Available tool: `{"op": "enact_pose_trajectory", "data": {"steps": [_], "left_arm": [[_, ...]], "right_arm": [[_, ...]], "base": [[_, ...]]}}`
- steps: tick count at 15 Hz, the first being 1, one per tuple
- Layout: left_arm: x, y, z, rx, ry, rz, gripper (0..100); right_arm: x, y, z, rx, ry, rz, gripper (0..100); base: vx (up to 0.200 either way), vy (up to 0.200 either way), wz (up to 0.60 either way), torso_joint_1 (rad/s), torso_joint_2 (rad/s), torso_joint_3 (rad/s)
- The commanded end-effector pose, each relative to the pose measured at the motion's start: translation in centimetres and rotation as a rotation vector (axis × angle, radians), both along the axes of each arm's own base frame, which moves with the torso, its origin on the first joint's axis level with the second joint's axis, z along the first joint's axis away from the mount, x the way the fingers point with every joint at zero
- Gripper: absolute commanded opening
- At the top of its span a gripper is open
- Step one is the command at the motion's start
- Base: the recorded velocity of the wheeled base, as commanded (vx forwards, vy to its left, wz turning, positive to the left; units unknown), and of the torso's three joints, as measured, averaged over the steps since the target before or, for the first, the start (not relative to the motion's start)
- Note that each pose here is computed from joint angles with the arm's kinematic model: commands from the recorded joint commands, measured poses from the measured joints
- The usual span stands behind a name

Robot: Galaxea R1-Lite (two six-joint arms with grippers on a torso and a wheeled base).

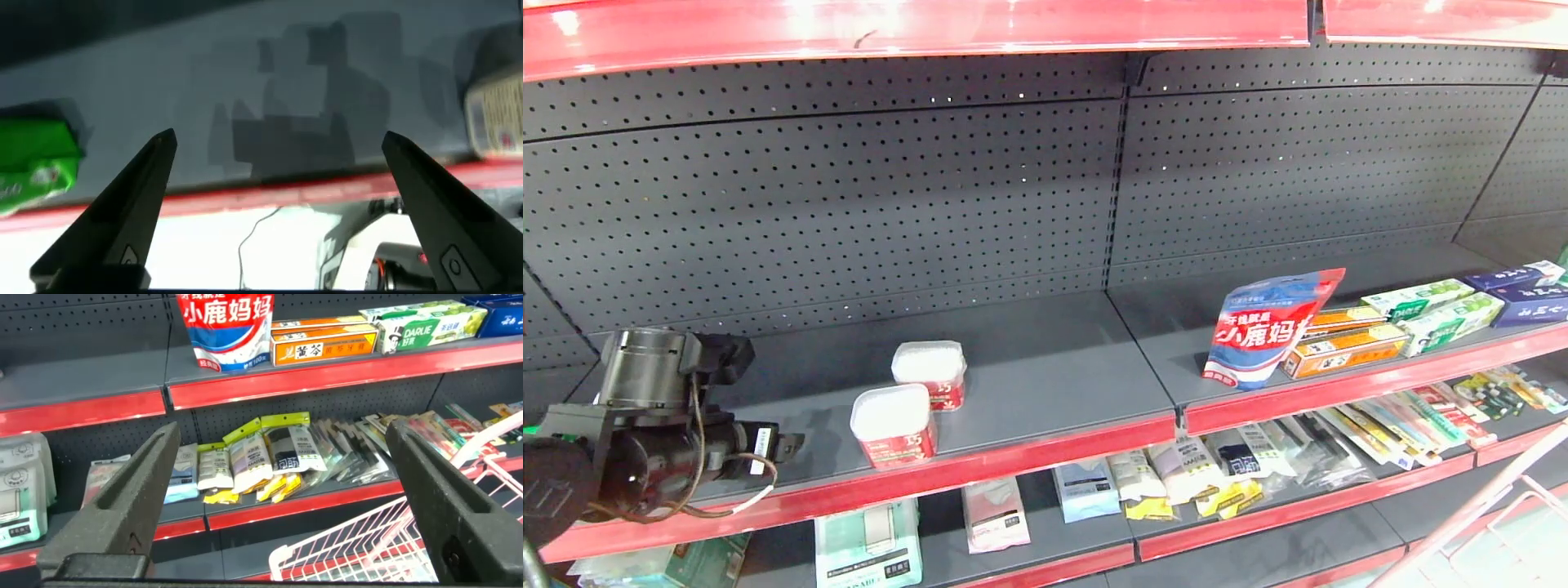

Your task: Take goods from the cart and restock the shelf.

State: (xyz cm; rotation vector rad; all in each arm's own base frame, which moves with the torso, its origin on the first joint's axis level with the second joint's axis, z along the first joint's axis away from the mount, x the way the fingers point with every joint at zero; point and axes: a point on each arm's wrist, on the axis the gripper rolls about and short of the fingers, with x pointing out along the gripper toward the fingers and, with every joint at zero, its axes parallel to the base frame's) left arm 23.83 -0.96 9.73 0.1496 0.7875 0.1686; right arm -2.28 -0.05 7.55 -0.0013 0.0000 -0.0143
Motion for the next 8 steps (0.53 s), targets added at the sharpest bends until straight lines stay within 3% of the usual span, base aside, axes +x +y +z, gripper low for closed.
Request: {"op": "enact_pose_trajectory", "data": {"steps": [1,4,8], "left_arm": [[1.5,-0.1,-1.0,0.001,0.014,0.001,100],[3.3,-0.7,-1.3,-0.001,-0.021,-0.019,100],[3.6,-1.3,-1.7,0.0,-0.009,-0.038,100]], "right_arm": [[0.0,0.0,0.0,0.0,0.002,0.0,100],[0.0,0.0,0.0,0.0,0.002,0.0,100],[0.0,0.0,0.0,0.0,0.002,0.0,100]], "base": [[0.0,0.0,0.0,0.0,0.0,0.0],[0.0,0.0,0.0,0.0,0.0,0.0],[0.0,0.0,0.0,0.0,0.0,0.0]]}}
